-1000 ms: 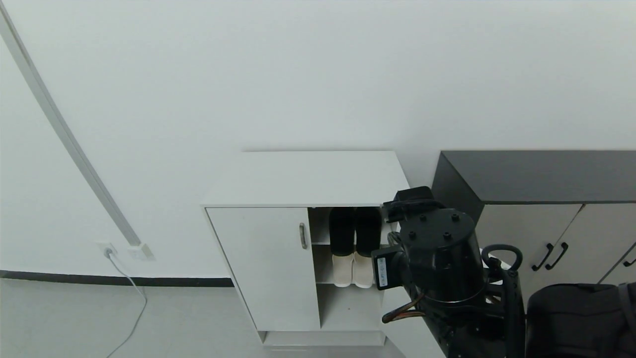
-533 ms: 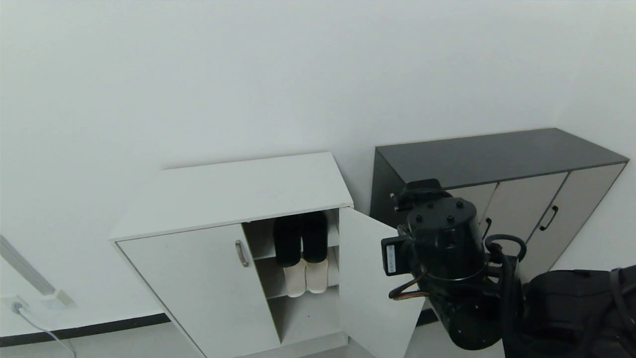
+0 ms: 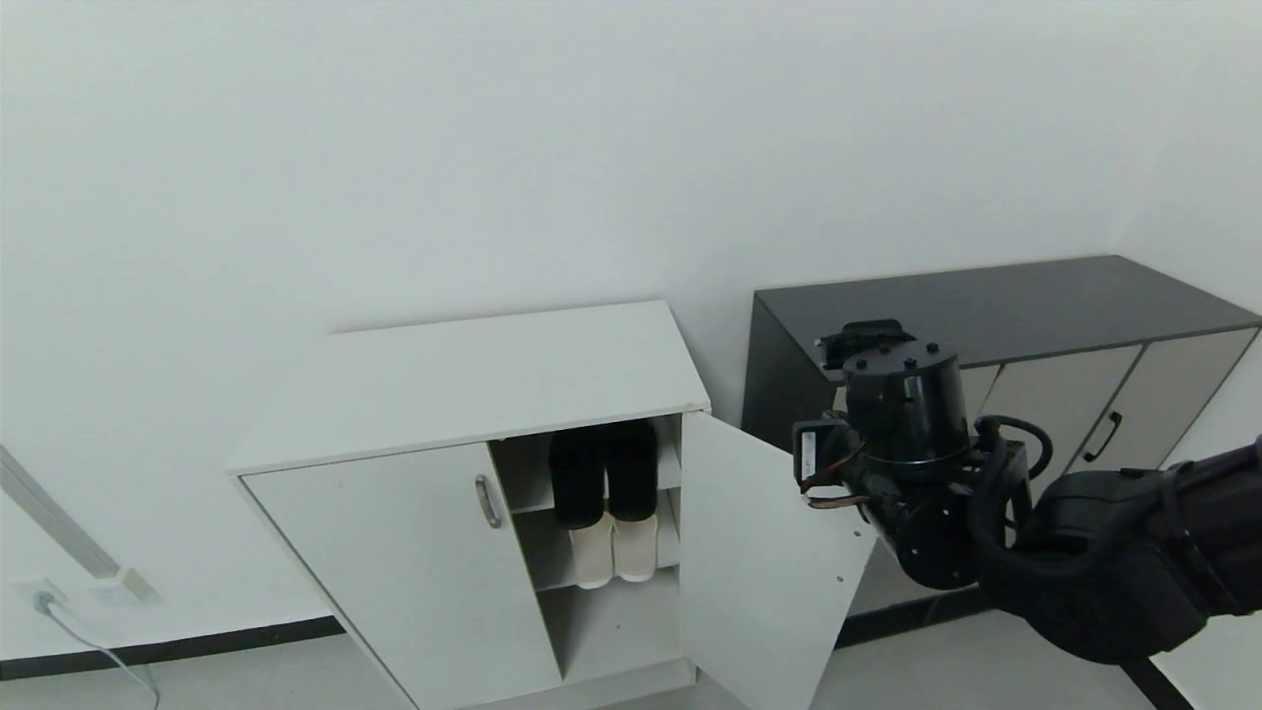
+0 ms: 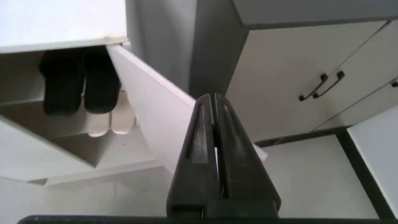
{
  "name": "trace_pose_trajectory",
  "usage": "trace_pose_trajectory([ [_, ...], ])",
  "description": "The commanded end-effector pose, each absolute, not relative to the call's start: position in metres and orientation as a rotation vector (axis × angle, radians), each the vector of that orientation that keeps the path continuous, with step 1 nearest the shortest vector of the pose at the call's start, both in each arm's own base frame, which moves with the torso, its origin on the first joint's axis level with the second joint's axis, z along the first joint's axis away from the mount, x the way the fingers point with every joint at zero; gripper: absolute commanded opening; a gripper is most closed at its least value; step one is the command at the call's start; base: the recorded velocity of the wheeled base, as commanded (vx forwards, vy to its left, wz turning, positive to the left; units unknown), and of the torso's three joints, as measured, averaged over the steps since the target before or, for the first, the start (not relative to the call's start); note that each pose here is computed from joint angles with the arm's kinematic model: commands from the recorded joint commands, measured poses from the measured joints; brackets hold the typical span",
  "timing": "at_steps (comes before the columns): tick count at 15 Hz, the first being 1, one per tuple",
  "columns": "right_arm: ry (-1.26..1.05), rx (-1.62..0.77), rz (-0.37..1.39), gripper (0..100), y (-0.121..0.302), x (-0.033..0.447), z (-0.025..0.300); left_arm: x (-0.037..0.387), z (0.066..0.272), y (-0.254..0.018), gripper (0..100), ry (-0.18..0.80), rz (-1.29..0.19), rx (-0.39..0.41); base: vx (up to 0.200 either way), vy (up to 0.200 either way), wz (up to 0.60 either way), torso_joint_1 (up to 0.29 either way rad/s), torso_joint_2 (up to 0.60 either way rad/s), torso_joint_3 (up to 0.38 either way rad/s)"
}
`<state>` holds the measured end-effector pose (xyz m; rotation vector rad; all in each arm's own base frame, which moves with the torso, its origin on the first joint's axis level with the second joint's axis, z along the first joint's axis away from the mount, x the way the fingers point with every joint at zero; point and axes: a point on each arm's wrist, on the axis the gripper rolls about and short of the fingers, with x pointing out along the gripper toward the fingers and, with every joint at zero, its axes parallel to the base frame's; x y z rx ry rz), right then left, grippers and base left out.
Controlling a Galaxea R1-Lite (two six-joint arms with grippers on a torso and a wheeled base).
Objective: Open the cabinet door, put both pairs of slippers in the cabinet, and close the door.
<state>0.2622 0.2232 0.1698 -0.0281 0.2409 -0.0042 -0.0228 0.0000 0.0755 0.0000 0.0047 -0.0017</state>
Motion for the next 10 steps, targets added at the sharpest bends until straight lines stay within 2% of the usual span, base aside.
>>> trace_pose_trajectory([
  [1, 0.254, -0.028, -0.020, 0, 0.218, 0.274, 0.164, -0.023, 0.075, 0.000, 0, 0.005, -0.002, 0.000, -0.200, 0.000, 0.00, 0.007, 0.00, 0.002],
  [4, 0.264, -0.017, -0.031, 0, 0.211, 0.289, 0.161, -0.023, 0.075, 0.000, 0, 0.005, -0.002, 0.000, -0.200, 0.000, 0.00, 0.004, 0.00, 0.003],
  [10, 0.282, 0.037, -0.039, 0, 0.191, 0.342, 0.149, -0.023, 0.075, 0.000, 0, 0.005, -0.002, 0.000, 0.000, 0.000, 0.00, 0.000, 0.00, 0.000],
])
